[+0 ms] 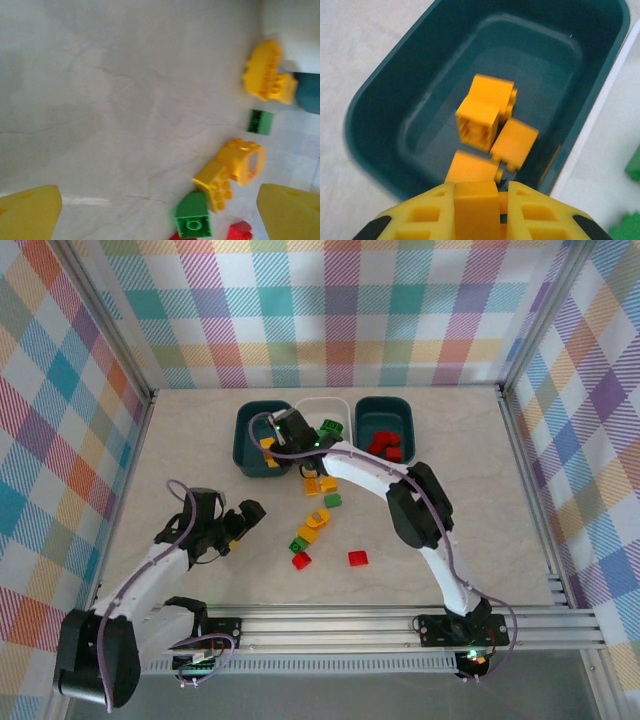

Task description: Sort the legos into containers by color

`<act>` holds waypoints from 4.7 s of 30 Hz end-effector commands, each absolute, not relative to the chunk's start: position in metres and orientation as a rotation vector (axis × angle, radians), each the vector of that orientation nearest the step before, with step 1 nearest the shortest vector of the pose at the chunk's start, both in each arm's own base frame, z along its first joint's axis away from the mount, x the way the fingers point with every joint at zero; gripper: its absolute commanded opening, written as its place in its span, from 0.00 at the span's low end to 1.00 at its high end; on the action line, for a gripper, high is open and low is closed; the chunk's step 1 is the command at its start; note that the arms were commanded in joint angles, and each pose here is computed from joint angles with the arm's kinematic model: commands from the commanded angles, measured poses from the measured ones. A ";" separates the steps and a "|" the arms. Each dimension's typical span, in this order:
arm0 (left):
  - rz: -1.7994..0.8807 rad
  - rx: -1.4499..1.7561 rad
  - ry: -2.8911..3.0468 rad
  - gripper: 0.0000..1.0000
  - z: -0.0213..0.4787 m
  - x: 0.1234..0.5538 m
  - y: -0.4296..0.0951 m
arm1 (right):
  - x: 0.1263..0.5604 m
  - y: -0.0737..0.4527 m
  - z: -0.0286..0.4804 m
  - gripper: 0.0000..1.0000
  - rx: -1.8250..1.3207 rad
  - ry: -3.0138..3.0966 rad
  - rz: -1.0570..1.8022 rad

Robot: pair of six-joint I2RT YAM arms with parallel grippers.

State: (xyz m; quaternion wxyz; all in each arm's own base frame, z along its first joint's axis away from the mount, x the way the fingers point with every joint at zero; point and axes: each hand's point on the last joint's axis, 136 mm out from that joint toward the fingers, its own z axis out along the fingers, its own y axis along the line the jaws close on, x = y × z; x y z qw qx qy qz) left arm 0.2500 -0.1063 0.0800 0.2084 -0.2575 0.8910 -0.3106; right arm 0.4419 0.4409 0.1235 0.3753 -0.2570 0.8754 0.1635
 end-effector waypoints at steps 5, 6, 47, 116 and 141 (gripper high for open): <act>-0.880 -0.678 2.505 1.00 0.080 0.244 -0.108 | 0.464 0.454 0.116 0.30 -0.716 2.285 0.448; -0.884 -0.683 2.510 1.00 0.079 0.244 -0.109 | 0.464 0.454 0.115 0.31 -0.723 2.287 0.445; -0.878 -0.376 2.548 1.00 0.084 0.273 -0.203 | 0.174 0.231 0.008 0.72 -0.368 2.928 0.034; -0.325 0.641 2.799 0.79 0.032 0.178 -0.255 | 0.370 0.158 0.157 0.68 0.050 2.456 0.339; -0.183 0.575 2.846 0.68 0.029 0.163 -0.246 | 0.343 0.149 0.149 0.67 0.038 2.445 0.362</act>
